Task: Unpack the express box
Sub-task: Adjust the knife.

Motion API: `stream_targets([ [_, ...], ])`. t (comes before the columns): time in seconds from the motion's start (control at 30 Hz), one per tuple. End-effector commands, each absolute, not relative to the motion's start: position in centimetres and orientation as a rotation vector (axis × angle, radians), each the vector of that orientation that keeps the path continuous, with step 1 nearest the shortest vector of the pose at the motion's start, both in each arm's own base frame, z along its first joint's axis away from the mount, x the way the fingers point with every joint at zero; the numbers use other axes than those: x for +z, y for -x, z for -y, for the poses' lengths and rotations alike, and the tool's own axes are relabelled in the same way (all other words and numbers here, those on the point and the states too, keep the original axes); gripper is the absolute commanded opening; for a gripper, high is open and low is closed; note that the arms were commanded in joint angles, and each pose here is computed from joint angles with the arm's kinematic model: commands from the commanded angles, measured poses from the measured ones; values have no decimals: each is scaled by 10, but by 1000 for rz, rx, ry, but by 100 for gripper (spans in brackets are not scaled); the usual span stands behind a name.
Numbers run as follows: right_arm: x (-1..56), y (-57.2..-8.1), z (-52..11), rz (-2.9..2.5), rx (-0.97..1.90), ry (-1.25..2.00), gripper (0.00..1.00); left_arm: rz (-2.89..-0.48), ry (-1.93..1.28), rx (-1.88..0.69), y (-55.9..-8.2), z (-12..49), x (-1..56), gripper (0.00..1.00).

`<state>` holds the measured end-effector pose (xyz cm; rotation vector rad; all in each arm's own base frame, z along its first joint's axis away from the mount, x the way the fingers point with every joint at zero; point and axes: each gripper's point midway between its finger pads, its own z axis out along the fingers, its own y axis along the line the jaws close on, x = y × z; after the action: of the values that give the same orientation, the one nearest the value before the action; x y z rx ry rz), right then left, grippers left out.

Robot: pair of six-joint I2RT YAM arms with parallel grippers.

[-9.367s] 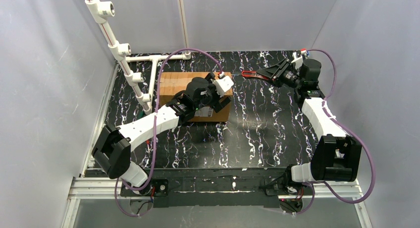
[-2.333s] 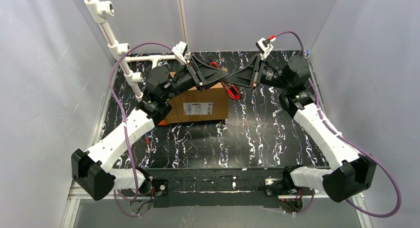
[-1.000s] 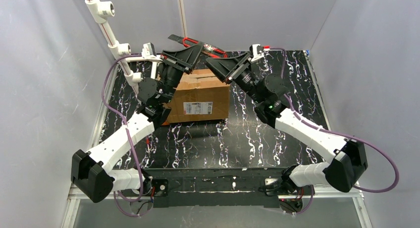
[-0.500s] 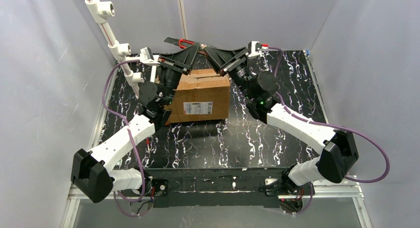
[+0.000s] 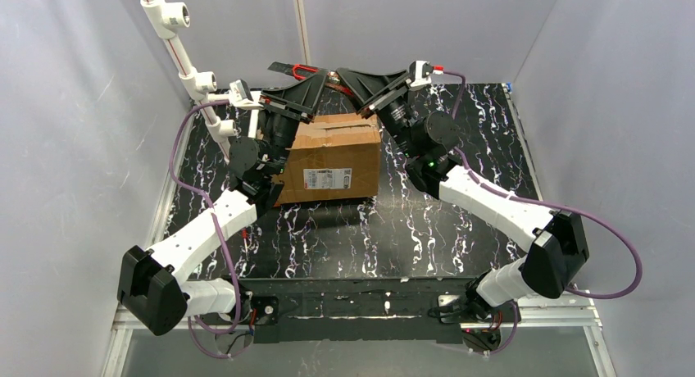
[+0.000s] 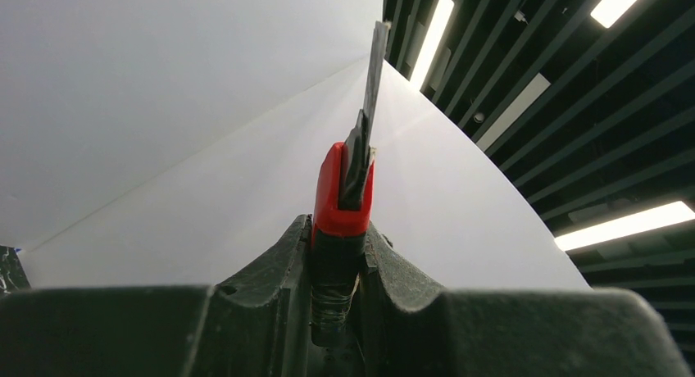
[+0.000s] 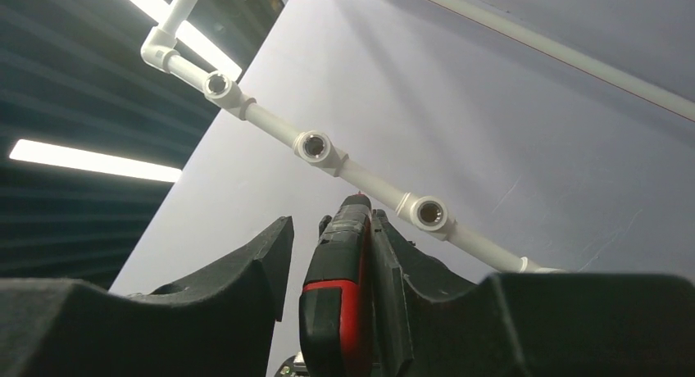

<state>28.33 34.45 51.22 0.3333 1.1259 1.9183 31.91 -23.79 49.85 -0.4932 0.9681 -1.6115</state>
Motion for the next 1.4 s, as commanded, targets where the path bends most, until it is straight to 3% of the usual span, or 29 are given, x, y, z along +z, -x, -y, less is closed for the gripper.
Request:
stream_targets([
  [0.0, 540, -273, -343, -1054, 1969, -292, 47, -875, 474, -1623, -303, 225, 519, 0],
  [0.23, 527, -275, -351, -1101, 1995, -299, 50, -879, 463, -1600, -305, 225, 518, 0],
  [0.33, 526, -276, -348, -1086, 1983, -310, 33, -884, 462, -1593, -307, 226, 517, 0],
  [0.37, 528, -277, -347, -1083, 1973, -309, 23, -884, 463, -1592, -307, 226, 516, 0],
  [0.4, 527, -277, -350, -1104, 1957, -296, 2, -887, 463, -1590, -307, 226, 515, 0],
  [0.5, 521, -286, -338, -1169, 1870, -362, 1, -904, 441, -1585, -307, 230, 511, 0],
  [0.53, 522, -291, -330, -1173, 1850, -358, 1, -915, 426, -1560, -307, 230, 507, 10],
  [0.6, 524, -299, -312, -1155, 1824, -341, 1, -987, 430, -1517, -308, 230, 491, 54],
  [0.63, 518, -306, -302, -1158, 1797, -350, 1, -1049, 444, -1489, -311, 232, 475, 69],
  [0.73, 507, -330, -261, -1152, 1700, -351, 1, -1205, 341, -1425, -307, 247, 442, 84],
  [0.97, 461, -379, -154, -1390, 1293, -275, 1, -1741, -162, -1198, -259, 291, 335, 84],
  [1.13, 405, -401, -118, -1602, 1075, -278, 1, -1876, -530, -857, -238, 290, 319, 83],
  [1.37, 385, -413, -72, -1648, 824, -331, 1, -2001, -973, -363, -248, 252, 298, 84],
])
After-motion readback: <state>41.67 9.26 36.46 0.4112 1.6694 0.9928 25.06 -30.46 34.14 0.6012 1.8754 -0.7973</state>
